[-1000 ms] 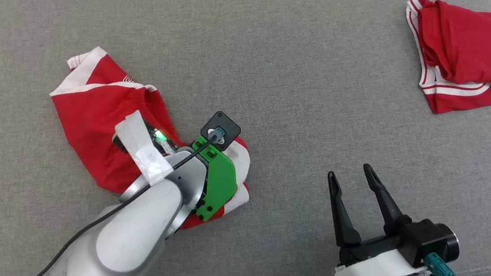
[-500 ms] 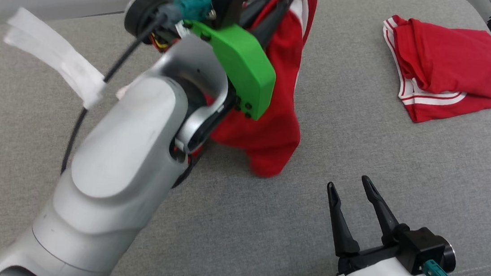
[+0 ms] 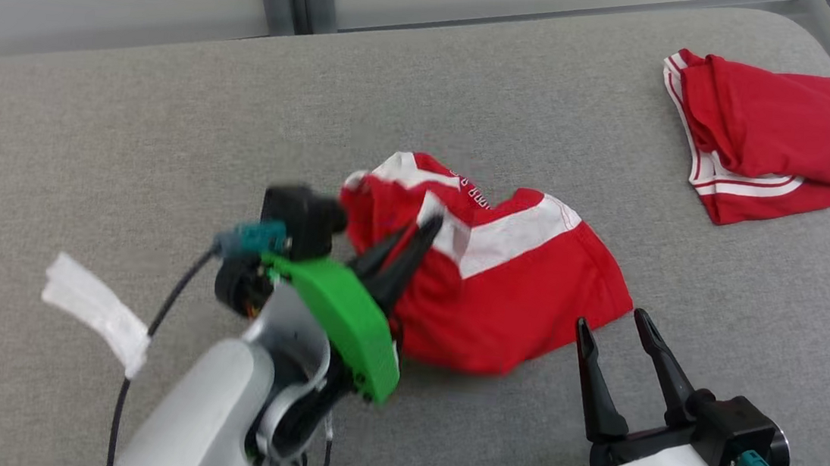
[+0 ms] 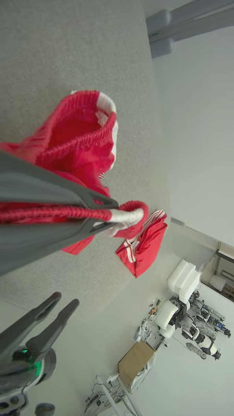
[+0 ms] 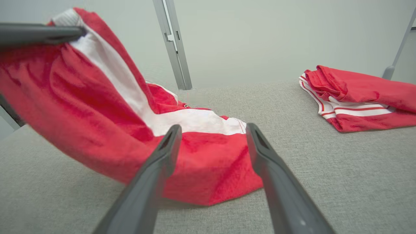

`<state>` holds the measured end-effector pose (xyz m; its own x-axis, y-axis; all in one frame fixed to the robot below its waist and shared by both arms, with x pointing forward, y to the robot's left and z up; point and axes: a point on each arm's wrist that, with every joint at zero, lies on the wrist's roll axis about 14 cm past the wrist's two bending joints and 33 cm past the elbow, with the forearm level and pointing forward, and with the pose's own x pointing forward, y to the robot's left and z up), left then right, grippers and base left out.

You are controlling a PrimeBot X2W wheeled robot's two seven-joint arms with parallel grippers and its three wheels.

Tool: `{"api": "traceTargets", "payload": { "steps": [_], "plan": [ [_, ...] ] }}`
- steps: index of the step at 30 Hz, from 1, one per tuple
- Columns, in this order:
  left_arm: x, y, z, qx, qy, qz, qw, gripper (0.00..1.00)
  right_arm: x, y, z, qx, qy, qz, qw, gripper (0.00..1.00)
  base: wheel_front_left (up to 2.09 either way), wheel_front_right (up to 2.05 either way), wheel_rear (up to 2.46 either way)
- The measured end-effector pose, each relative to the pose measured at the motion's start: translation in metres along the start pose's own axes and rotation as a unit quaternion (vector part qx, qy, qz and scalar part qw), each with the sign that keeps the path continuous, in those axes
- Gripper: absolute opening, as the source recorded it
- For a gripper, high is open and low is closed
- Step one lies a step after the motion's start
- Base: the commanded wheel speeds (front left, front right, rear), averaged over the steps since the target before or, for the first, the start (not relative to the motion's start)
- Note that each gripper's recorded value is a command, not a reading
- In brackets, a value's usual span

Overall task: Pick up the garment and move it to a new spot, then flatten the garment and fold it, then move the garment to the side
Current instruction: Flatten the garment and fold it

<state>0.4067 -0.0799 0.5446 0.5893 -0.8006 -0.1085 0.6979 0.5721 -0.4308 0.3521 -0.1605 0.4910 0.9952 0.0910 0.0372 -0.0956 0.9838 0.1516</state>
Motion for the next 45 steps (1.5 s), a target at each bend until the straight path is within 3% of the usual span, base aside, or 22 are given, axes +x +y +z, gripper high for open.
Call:
{"api": "traceTargets", "payload": {
  "steps": [2,3,4,5,6,7,19,35,36,37,38,39,45],
  "plan": [
    [-0.014,0.016,-0.040,-0.043,0.020,0.030,0.998,0.02,0.003,0.002,-0.002,0.000,0.003,0.004,1.000,1.00,0.00,0.00,0.00],
    [-0.023,0.023,-0.058,-0.045,0.032,0.044,0.998,0.11,0.006,0.004,-0.003,-0.002,0.004,0.009,1.000,1.00,0.00,0.00,0.00],
    [-0.028,0.029,-0.067,-0.054,0.034,0.056,0.996,0.33,0.007,0.006,-0.005,-0.003,0.006,0.012,1.000,1.00,0.00,0.00,0.00],
    [-0.035,0.037,-0.075,-0.066,0.032,0.073,0.995,0.44,0.009,0.008,-0.006,-0.004,0.008,0.016,1.000,1.00,0.00,0.00,0.00],
    [-0.041,0.044,-0.082,-0.066,0.031,0.087,0.994,0.90,0.011,0.010,-0.007,-0.005,0.009,0.021,1.000,1.00,0.00,0.00,0.00],
    [-0.045,0.050,-0.084,-0.067,0.026,0.098,0.993,1.00,0.013,0.011,-0.008,-0.005,0.010,0.023,1.000,1.00,0.00,0.00,0.00],
    [-0.088,0.061,-0.104,-0.073,0.040,0.154,0.985,1.00,0.022,0.029,-0.012,-0.009,0.013,0.062,0.998,1.00,0.00,0.00,0.00],
    [-0.091,0.046,-0.092,-0.055,0.044,0.137,0.988,1.00,0.010,0.024,-0.008,-0.012,0.011,0.056,0.998,1.00,0.00,0.00,0.00],
    [-0.091,0.047,-0.093,-0.054,0.046,0.137,0.988,0.96,0.009,0.023,-0.007,-0.013,0.010,0.054,0.998,1.00,0.00,0.00,0.00],
    [-0.090,0.048,-0.093,-0.052,0.045,0.136,0.988,0.80,0.009,0.022,-0.007,-0.014,0.010,0.053,0.998,1.00,0.00,0.00,0.00],
    [-0.088,0.049,-0.091,-0.049,0.041,0.135,0.989,0.47,0.008,0.021,-0.006,-0.015,0.009,0.052,0.999,1.00,0.00,0.00,0.00],
    [-0.087,0.049,-0.090,-0.048,0.040,0.133,0.989,0.00,0.008,0.021,-0.006,-0.015,0.009,0.051,0.999,1.00,0.00,0.00,0.00],
    [-0.089,0.050,-0.092,-0.042,0.047,0.132,0.989,0.00,0.006,0.017,-0.007,-0.018,0.011,0.048,0.999,1.00,0.00,0.00,0.00]
  ]
}}
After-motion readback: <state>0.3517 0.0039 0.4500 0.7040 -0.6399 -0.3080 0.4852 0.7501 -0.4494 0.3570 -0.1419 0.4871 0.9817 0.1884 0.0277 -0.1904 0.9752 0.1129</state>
